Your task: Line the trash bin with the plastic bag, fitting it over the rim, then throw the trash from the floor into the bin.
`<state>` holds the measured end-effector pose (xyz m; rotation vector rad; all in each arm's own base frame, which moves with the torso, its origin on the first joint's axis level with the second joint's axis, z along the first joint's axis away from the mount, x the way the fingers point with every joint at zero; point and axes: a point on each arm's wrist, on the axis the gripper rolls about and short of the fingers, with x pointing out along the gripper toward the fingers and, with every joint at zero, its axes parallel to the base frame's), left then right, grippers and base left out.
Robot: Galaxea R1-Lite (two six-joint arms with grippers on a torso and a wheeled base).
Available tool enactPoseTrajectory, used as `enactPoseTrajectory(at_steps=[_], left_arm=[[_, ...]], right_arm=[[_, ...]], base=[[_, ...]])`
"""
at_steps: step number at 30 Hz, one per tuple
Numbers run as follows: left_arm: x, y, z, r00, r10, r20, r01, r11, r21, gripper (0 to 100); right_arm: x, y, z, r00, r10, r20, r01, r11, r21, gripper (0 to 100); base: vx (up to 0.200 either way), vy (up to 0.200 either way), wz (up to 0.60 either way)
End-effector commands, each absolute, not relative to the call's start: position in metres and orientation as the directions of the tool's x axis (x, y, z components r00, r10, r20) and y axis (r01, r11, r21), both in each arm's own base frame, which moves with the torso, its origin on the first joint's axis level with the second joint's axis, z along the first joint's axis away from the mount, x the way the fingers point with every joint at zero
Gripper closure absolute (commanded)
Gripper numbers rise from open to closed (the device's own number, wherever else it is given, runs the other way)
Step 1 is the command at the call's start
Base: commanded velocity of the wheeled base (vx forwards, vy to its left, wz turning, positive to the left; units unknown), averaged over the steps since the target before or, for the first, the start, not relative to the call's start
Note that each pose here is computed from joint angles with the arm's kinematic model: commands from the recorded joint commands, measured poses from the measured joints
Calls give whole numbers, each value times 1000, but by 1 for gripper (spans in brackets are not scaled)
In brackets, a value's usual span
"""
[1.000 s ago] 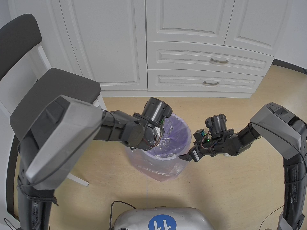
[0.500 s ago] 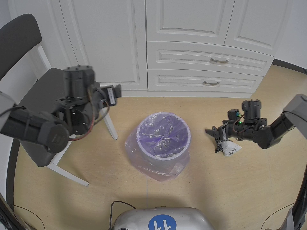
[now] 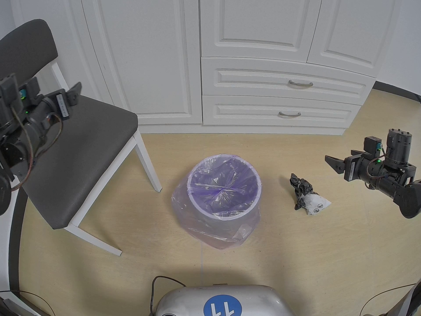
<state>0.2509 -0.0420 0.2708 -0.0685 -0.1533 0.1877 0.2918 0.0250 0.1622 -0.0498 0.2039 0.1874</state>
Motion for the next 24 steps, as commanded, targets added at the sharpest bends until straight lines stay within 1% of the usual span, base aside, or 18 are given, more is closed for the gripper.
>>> enactPoseTrajectory(at_steps=[1,3,4,5,8,10,15,19,20,21,24], left_arm=[[205,-16,289,943,230,240,-219,973,-71,0],[199,-15,286,945,229,236,-225,973,-42,0],[199,-15,286,945,229,236,-225,973,-42,0],[196,-15,281,947,231,224,-236,972,-8,0],[190,-15,273,952,225,206,-233,972,16,0],[190,-16,270,955,219,202,-226,974,15,0],[191,-19,277,930,209,301,-215,976,-14,0],[207,-18,276,902,225,369,-237,971,-14,0],[208,-17,275,901,227,370,-239,971,-13,0],[215,-13,271,894,250,373,-271,963,3,0],[226,-4,260,894,288,343,-324,945,51,0]], right_arm=[[266,23,174,984,123,-127,-129,991,-39,0],[264,22,172,991,82,-104,-88,995,-49,0],[264,22,172,991,82,-104,-88,995,-49,0],[263,22,174,996,47,-70,-52,997,-59,0],[263,25,175,998,40,-41,-43,996,-73,0],[263,26,174,998,41,-43,-45,996,-78,0],[266,31,172,997,55,-54,-59,995,-80,0],[273,32,169,997,55,-63,-60,995,-82,0],[274,32,168,996,55,-66,-60,995,-82,0],[280,33,163,995,53,-83,-60,994,-86,0],[289,30,154,993,38,-108,-50,993,-109,0]], base=[[0,0,0],[0,0,0],[0,0,0],[0,0,0],[0,0,0],[0,0,0],[0,0,0],[0,0,0],[0,0,0],[0,0,0],[0,0,0]])
